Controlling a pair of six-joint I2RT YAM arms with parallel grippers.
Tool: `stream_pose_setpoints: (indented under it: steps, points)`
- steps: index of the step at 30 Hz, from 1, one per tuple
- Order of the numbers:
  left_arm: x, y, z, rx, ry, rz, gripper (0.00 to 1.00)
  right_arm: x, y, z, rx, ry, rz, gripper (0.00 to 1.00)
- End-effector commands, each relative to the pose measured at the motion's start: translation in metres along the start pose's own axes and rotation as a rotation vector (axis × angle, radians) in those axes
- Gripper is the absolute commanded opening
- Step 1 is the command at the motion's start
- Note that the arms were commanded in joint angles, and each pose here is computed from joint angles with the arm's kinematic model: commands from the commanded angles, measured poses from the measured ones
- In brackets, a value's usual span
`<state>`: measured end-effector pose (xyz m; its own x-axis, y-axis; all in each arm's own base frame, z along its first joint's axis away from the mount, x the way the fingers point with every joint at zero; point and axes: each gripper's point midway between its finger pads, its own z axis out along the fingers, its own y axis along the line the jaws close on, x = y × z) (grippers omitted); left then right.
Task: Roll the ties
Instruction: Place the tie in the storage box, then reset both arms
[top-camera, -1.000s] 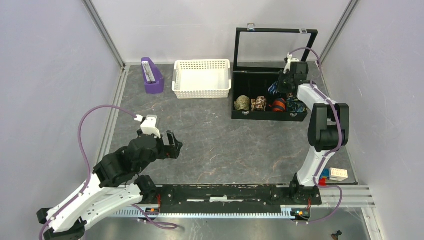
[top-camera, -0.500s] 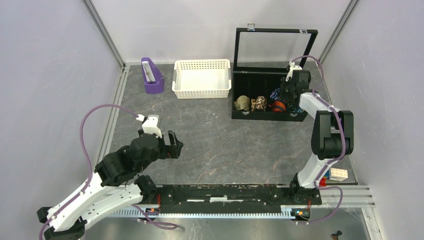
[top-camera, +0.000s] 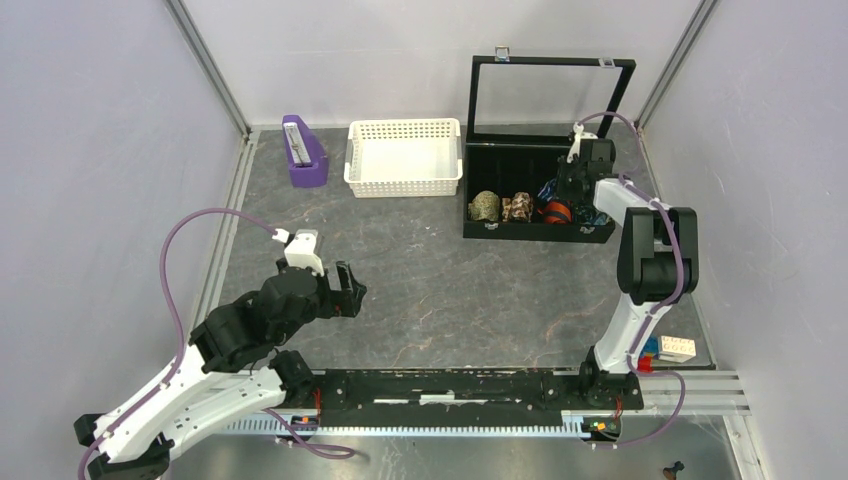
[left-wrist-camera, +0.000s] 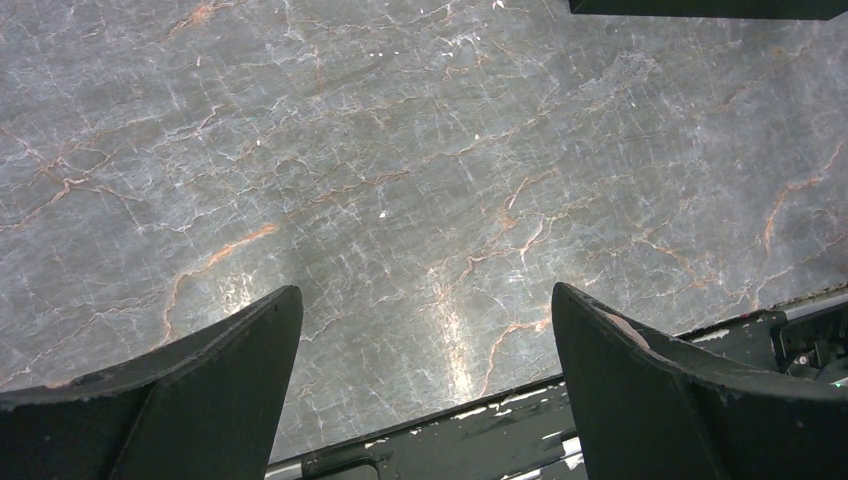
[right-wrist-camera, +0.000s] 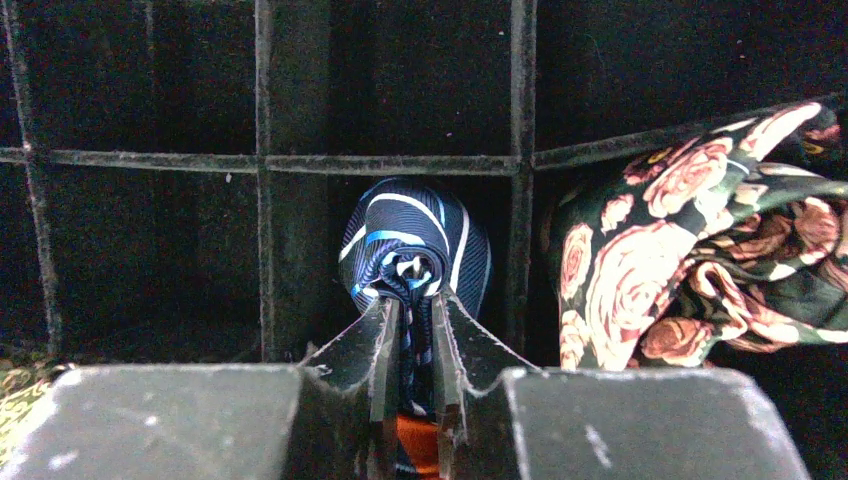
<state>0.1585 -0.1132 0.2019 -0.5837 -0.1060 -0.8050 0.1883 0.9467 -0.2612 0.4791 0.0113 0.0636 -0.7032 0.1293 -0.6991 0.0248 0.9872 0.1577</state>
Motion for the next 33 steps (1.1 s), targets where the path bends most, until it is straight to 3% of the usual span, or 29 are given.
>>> stream_pose_setpoints:
  steps: [1, 4, 7, 12, 18, 23, 33]
  points:
    - [-0.008, -0.001, -0.001, -0.006, -0.021, -0.016, 1.0, -0.015, 0.003, 0.004, -0.013, -0.019, 0.006, 0.07]
    - [-0.009, -0.001, -0.001, -0.007, -0.023, -0.017, 1.0, -0.019, 0.004, 0.001, -0.015, -0.036, 0.004, 0.33]
    - [-0.009, -0.001, -0.001, -0.006, -0.024, -0.017, 1.0, -0.031, 0.007, -0.008, -0.025, -0.064, 0.003, 0.52]
    - [-0.008, -0.001, -0.001, -0.008, -0.019, -0.013, 1.0, -0.061, 0.019, -0.029, -0.057, -0.129, 0.003, 0.72]
    - [-0.009, -0.001, -0.001, -0.008, -0.02, -0.015, 1.0, -0.097, 0.033, -0.063, -0.085, -0.206, -0.014, 0.82]
    - [-0.009, -0.001, -0.001, -0.011, -0.02, -0.016, 1.0, -0.113, 0.047, -0.095, -0.116, -0.264, -0.033, 0.85]
    - [-0.007, 0.001, 0.003, -0.031, -0.012, -0.012, 1.0, -0.09, 0.102, -0.175, -0.282, -0.449, -0.106, 0.92]
